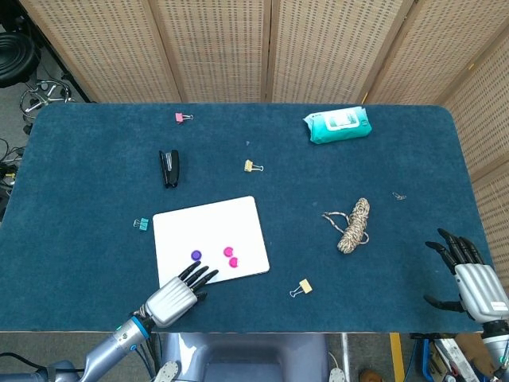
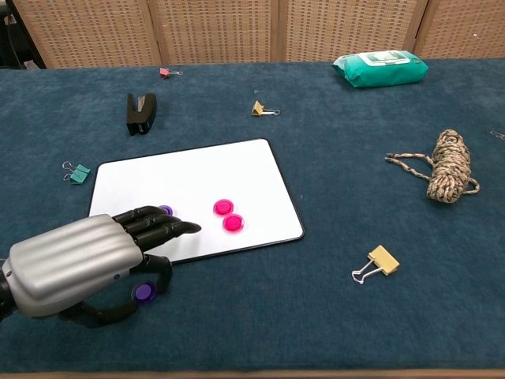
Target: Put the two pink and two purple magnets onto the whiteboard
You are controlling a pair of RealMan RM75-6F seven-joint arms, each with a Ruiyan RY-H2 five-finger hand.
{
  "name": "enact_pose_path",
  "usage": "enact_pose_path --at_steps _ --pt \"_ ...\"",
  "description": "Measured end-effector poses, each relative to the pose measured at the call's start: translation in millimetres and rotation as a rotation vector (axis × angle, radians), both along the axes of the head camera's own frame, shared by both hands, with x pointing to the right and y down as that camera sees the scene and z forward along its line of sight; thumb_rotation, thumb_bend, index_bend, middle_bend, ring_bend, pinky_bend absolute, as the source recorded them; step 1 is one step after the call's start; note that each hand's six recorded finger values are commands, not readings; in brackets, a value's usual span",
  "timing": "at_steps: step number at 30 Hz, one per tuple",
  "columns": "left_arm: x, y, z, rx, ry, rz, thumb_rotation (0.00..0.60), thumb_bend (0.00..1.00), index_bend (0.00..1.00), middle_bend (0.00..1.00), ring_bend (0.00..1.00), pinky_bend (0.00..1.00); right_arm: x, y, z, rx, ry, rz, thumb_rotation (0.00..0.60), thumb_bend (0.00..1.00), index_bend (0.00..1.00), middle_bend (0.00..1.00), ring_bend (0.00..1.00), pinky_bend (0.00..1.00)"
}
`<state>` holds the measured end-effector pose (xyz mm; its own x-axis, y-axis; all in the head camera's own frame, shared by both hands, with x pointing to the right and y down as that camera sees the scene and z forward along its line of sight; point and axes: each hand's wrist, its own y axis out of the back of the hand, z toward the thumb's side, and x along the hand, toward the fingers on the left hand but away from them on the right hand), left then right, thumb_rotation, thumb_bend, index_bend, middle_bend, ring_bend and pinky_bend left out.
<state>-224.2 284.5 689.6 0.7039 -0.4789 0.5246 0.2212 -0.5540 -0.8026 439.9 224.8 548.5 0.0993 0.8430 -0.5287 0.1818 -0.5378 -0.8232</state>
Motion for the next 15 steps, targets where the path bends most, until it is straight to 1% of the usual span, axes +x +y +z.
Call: enact_pose_path --at_steps 15 --pt "0.3 -7.9 -6.5 0.012 0.008 -0.018 0.600 0.36 0.52 0.00 0.00 0.00 -0.8 0.6 0.6 -0.004 0.001 -0.003 0.600 0.00 0.16 0.00 0.00 0.00"
